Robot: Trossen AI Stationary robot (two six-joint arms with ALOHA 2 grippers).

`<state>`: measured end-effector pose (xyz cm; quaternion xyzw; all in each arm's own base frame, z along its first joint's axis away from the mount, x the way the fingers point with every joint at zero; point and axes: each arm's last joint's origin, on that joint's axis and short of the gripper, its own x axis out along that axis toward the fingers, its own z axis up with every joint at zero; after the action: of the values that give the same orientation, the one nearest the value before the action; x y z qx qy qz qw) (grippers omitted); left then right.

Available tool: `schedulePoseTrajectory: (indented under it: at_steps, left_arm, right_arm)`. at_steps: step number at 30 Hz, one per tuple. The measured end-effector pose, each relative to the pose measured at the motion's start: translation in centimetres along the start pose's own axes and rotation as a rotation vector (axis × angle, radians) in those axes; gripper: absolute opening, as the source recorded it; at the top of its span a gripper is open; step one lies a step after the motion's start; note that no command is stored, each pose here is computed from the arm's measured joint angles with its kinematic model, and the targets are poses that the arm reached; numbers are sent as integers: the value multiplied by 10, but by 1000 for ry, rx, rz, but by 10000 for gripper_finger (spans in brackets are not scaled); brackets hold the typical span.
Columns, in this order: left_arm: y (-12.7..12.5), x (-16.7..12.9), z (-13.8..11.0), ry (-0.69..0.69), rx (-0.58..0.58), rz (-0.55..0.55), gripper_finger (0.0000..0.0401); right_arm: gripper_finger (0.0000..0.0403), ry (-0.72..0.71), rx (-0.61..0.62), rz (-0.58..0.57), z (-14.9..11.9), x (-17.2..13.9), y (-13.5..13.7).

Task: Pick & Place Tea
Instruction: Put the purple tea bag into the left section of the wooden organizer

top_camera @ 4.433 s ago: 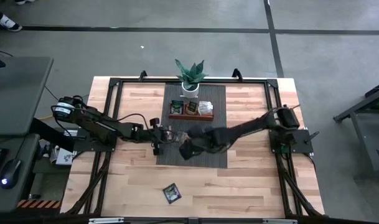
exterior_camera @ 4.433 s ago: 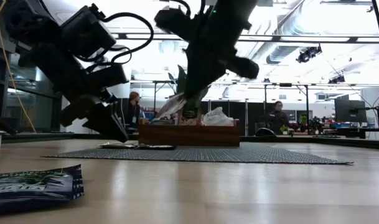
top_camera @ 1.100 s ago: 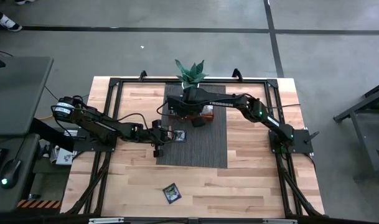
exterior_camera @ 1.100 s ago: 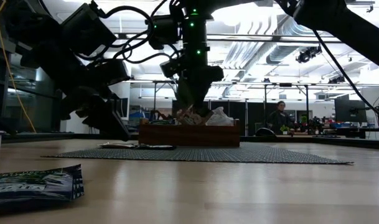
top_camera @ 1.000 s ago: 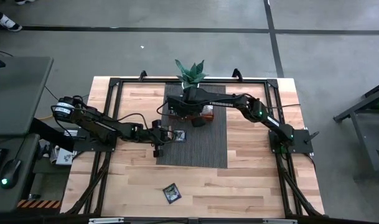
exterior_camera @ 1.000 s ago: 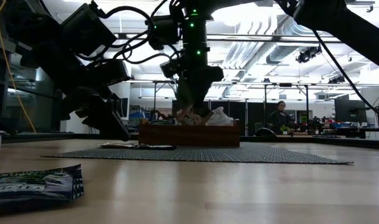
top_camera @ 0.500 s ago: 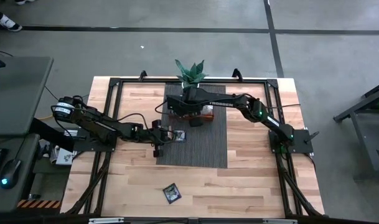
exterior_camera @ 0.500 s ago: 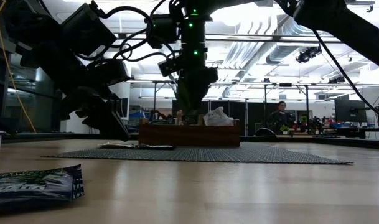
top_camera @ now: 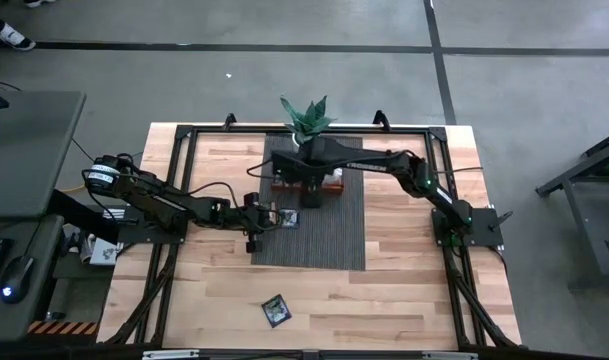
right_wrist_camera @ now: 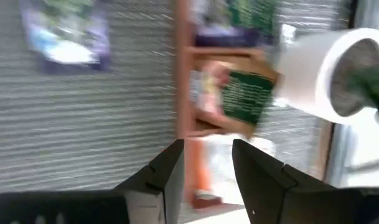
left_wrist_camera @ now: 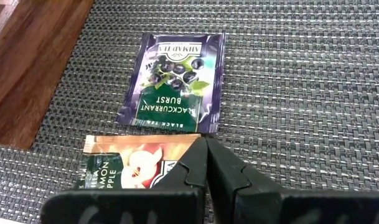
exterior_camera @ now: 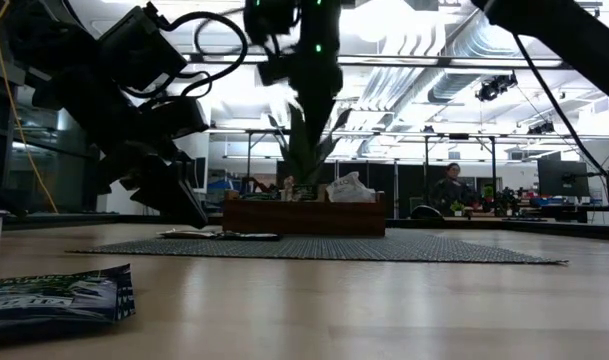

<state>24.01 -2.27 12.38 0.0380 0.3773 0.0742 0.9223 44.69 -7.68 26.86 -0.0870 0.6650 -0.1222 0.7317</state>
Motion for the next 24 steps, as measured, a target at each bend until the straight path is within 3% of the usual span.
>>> schedulePoseTrajectory:
  at_steps: [6,18,24]
  left_arm:
    - [0,0,0,1,0,0,1]
    - [0,0,0,0,0,-10,1]
    - [0,0,0,1,0,-10,1]
  right_arm:
    - [129,-34,4,82,3,-13,40]
    - [129,-153,49,-13,4,-39,127]
    - [126,-194,124,-101,-1,-47,151]
